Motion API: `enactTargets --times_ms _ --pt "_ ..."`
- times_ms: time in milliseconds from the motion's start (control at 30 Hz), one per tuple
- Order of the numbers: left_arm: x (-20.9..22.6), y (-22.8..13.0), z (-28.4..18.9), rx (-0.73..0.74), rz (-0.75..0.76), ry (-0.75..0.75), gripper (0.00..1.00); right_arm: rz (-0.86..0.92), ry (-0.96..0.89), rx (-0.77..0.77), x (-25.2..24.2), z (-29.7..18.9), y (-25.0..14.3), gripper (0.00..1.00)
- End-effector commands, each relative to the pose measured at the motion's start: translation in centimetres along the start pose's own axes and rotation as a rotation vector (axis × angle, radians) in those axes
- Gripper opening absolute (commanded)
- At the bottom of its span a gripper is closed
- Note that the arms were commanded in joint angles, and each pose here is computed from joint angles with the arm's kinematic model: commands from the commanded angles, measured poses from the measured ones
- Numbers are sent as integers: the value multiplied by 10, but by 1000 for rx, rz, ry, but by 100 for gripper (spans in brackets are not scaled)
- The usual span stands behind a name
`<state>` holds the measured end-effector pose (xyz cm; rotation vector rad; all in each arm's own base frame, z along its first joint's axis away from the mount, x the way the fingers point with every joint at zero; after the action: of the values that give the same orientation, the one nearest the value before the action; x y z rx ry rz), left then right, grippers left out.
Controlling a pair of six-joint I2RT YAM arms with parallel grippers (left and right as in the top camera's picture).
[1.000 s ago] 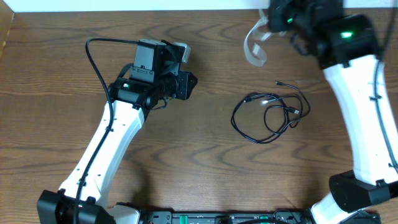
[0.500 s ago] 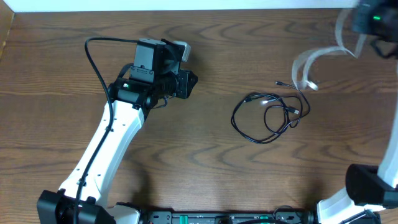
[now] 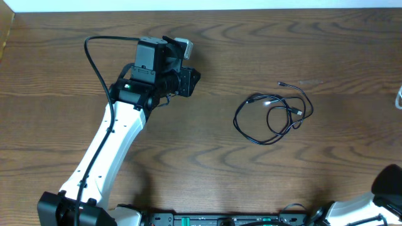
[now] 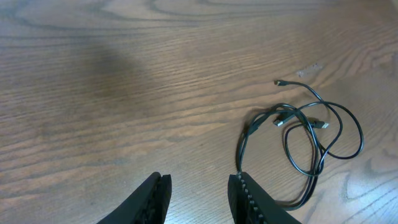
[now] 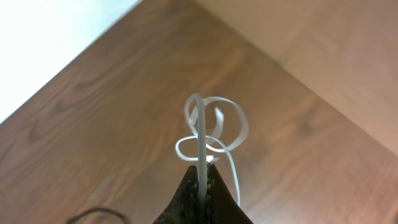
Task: Untangle cables
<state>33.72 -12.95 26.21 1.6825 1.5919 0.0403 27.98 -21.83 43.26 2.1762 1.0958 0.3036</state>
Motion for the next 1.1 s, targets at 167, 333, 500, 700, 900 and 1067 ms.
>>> enactTargets --times_ms 167,333,500,700,900,1067 --pt "2 2 3 -10 8 10 36 258 -183 22 -75 9 -10 1" --pt "2 1 3 -8 7 11 36 334 -290 82 -114 25 -23 1" --pt "1 3 3 -20 11 6 36 416 -328 196 -147 53 -42 1" --pt "-1 6 3 -36 18 -12 38 426 -357 316 -161 92 -56 1" --pt "-1 6 3 -36 18 -12 40 418 -387 405 -169 125 -68 1" --pt "-1 6 3 -37 5 -13 40 446 -409 448 -185 147 -88 1"
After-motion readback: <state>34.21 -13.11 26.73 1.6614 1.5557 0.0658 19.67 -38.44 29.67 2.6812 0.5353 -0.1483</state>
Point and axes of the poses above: each gripper's point midway between its finger pads, its own z axis out along the fingers, its own x axis along the line the jaws close on, y = z × x, the point moved 8 cm from there along -z, back along the fingers, and after that the axes turned 14 degrees about -z, right-handed, at the moved point
